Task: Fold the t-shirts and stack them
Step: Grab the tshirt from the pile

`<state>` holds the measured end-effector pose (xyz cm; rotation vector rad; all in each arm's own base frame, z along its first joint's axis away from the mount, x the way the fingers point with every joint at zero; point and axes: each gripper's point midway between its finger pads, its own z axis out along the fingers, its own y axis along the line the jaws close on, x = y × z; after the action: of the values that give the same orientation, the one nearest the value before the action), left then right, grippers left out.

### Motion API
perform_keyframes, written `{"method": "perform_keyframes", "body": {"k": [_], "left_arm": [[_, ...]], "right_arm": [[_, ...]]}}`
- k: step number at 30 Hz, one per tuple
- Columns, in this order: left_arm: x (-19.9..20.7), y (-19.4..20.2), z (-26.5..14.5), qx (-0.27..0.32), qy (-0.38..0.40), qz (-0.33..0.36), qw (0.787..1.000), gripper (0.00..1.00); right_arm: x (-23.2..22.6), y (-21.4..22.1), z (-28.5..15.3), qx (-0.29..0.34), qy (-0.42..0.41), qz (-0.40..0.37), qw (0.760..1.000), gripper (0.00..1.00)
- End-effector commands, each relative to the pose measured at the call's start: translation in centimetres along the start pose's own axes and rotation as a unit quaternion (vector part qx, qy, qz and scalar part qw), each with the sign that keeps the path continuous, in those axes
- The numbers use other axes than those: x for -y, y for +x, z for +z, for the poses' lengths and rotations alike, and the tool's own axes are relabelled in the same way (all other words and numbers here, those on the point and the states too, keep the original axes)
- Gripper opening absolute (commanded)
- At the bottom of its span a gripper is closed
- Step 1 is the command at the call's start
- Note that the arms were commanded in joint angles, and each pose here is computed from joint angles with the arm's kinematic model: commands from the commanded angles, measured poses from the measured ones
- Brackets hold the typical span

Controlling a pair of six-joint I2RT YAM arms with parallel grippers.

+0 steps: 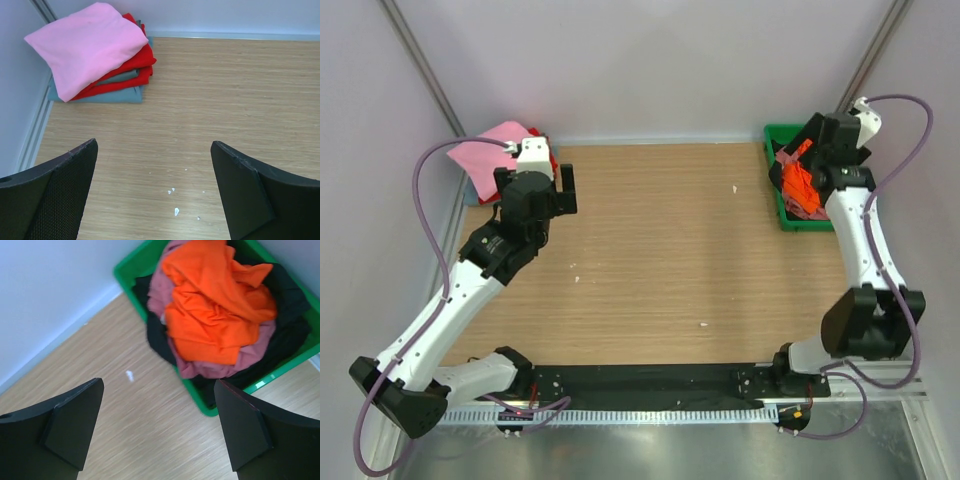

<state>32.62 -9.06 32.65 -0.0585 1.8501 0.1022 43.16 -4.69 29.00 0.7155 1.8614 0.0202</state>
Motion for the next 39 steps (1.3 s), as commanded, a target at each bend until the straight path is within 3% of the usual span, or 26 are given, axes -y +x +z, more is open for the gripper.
{"method": "perform_keyframes", "body": {"k": [1,9,20,26,29,30,32,34,36,39], "left_arm": [[-0.3,-0.7,-0.3,0.012,-0.005,-0.001,1.000,0.95],[-0.5,-0.8,-0.3,0.013,-0.009,0.004,1.000,0.95],[-0.6,-0.9,-0.3,0.010,-0.012,0.009,1.000,0.95],[-0.5,-0.7,0.1,0.002,-0.017,0.018,1.000,0.95],[-0.6,-0.6,0.2,0.000,-0.021,0.020,1.000,0.95],[-0.6,-0.6,0.1,0.000,-0.021,0.021,1.000,0.95],[-0.7,-0.5,0.3,-0.002,-0.023,0.022,0.999,0.95],[-0.7,-0.4,0.4,-0.003,-0.024,0.022,0.999,0.94],[-0.7,-0.4,0.4,-0.005,-0.024,0.023,0.999,0.94],[-0.6,-0.3,0.6,-0.006,-0.023,0.023,0.999,0.94]], "right_arm": [[4.6,0.8,3.1,-0.063,0.074,-0.032,0.995,0.98],[9.8,2.2,12.0,-0.119,0.107,0.003,0.987,0.92],[12.3,1.9,19.0,-0.106,0.131,0.001,0.986,0.90],[12.9,3.1,21.8,-0.117,0.135,-0.001,0.984,0.83],[12.9,3.4,22.2,-0.120,0.129,-0.001,0.984,0.58],[12.8,3.6,22.3,-0.122,0.127,-0.001,0.984,0.40],[12.8,3.4,22.1,-0.122,0.125,-0.003,0.985,0.28],[12.4,2.8,21.7,-0.120,0.117,-0.008,0.986,0.10],[12.1,2.2,21.3,-0.114,0.115,-0.006,0.987,0.01],[11.2,0.7,20.2,-0.101,0.102,-0.002,0.990,0.01]]}}
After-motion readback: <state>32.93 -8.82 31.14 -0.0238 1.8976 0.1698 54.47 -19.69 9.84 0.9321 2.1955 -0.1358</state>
